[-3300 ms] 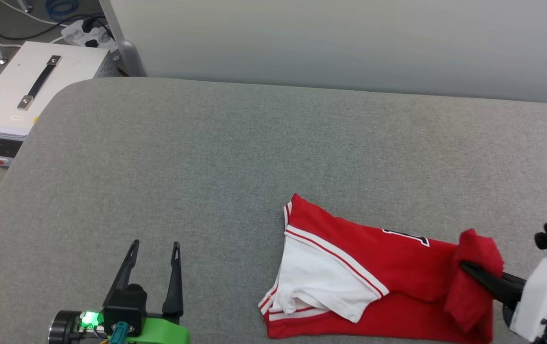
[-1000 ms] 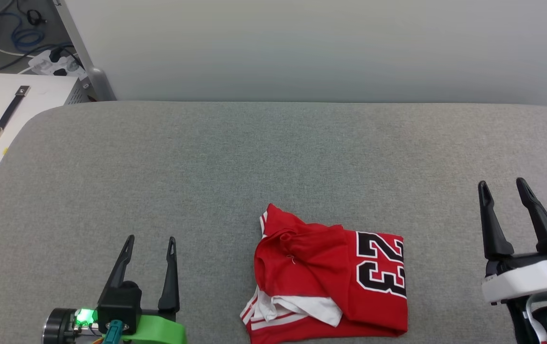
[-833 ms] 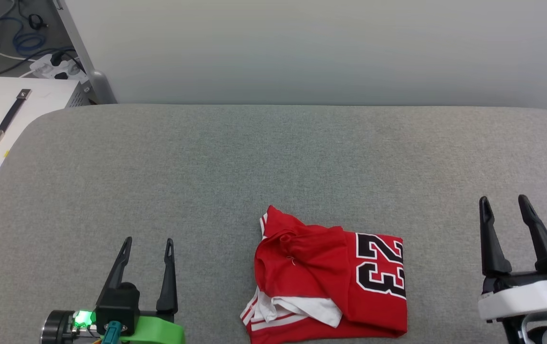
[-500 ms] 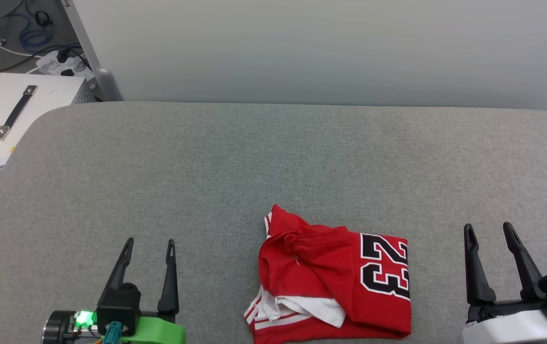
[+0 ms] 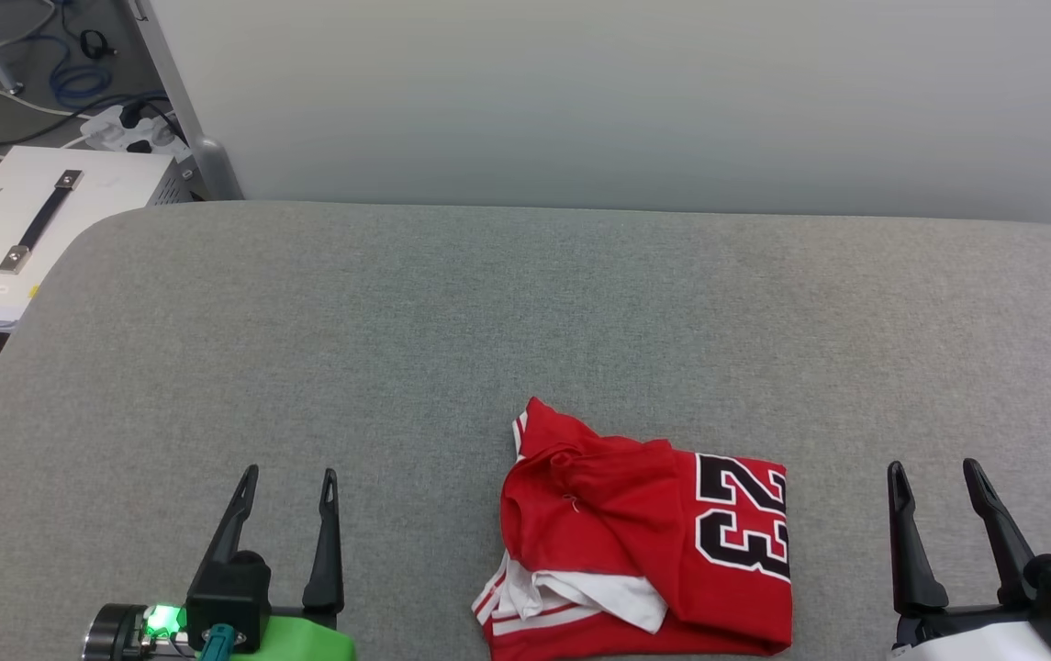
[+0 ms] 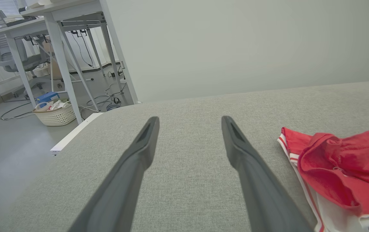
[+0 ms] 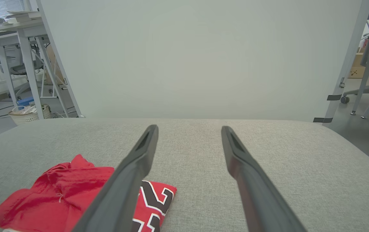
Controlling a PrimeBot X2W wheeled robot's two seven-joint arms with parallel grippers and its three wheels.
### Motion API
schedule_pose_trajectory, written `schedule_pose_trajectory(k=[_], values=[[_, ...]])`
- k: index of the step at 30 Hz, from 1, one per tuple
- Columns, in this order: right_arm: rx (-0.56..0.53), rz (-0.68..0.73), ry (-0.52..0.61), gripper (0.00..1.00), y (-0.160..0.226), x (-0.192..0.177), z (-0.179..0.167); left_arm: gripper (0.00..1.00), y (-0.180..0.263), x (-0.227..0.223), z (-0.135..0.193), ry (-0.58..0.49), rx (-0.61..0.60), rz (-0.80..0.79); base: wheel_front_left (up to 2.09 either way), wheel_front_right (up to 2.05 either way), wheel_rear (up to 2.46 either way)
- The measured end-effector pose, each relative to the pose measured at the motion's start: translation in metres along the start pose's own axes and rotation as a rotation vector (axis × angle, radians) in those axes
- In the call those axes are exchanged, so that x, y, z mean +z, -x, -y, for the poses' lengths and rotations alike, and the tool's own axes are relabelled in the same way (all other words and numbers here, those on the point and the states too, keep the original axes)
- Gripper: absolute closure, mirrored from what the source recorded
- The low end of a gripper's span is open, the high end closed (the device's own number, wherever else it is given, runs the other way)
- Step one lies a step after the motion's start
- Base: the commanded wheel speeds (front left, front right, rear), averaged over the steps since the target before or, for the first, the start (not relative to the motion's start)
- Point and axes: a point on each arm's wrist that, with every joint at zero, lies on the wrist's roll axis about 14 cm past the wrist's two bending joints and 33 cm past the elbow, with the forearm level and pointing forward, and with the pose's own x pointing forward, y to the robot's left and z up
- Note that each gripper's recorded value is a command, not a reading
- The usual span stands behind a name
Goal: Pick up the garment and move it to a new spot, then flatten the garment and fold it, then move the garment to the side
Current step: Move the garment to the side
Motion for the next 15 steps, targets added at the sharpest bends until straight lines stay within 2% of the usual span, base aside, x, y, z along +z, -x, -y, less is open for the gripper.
schedule_pose_trajectory(k=[6, 11, 15], values=[[0.005, -0.008, 0.006, 0.00, 0.000, -0.002, -0.001, 0.00, 0.001, -0.002, -0.001, 0.000, 0.003, -0.006, 0.00, 0.00, 0.00], [0.017, 0.077, 0.057, 0.00, -0.029, 0.030, 0.018, 0.00, -0.001, -0.005, 0.000, 0.000, -0.001, -0.016, 0.00, 0.00, 0.00], [0.067, 0.048, 0.074, 0.00, -0.055, 0.046, 0.020, 0.00, -0.001, -0.008, 0.000, 0.000, -0.001, -0.025, 0.00, 0.00, 0.00]])
